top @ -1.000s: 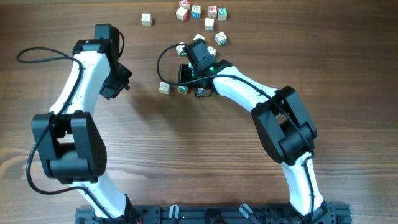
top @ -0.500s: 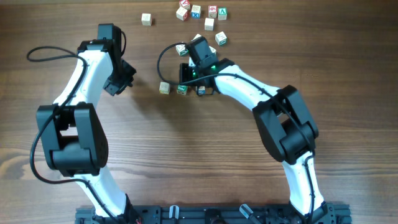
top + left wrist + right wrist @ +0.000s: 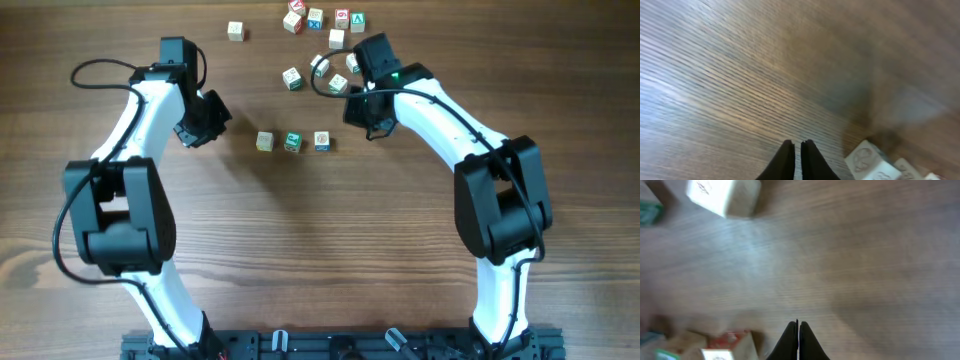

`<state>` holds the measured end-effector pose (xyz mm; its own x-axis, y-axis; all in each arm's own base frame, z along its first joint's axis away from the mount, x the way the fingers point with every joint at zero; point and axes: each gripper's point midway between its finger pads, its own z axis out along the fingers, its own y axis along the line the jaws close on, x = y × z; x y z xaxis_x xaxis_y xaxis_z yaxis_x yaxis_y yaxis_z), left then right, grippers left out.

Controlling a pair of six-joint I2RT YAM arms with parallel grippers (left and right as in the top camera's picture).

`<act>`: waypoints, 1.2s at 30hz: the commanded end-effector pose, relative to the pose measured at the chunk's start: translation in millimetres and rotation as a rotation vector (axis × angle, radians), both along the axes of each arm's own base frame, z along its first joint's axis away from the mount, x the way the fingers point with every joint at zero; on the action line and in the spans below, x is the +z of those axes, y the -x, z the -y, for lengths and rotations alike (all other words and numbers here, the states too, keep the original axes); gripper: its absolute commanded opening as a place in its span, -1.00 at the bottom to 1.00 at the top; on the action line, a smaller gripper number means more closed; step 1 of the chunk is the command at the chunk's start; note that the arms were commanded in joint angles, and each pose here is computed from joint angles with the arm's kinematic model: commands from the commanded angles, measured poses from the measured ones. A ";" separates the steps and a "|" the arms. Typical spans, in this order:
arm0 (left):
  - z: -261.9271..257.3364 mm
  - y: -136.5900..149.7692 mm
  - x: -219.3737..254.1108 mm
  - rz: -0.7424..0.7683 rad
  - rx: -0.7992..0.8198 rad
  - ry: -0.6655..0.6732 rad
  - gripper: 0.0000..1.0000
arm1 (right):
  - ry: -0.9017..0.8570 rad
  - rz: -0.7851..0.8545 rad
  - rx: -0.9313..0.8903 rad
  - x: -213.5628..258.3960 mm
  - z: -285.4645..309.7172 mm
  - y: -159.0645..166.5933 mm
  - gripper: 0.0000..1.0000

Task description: Form a horizontal line

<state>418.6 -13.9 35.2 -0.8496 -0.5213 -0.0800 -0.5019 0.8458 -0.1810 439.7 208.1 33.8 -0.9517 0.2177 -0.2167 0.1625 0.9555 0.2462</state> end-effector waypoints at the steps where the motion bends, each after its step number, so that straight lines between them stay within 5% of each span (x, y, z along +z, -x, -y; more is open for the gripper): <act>1: 12.2 15.4 -33.3 -0.098 -0.088 0.069 -0.92 | 0.024 0.011 0.012 11.0 -3.5 4.1 -0.91; 8: 20.5 23.7 -56.6 -0.153 -0.144 0.118 -0.92 | 0.002 -0.036 0.087 -4.0 -12.4 20.7 -0.91; 15: 37.6 13.1 -52.4 -0.044 -0.396 0.185 -0.92 | -0.033 -0.032 0.097 -25.6 -15.4 27.0 -0.91; 36: 37.6 10.7 -52.5 -0.028 -0.425 0.181 -0.92 | -0.225 -0.012 0.267 -21.8 -51.7 34.8 -0.91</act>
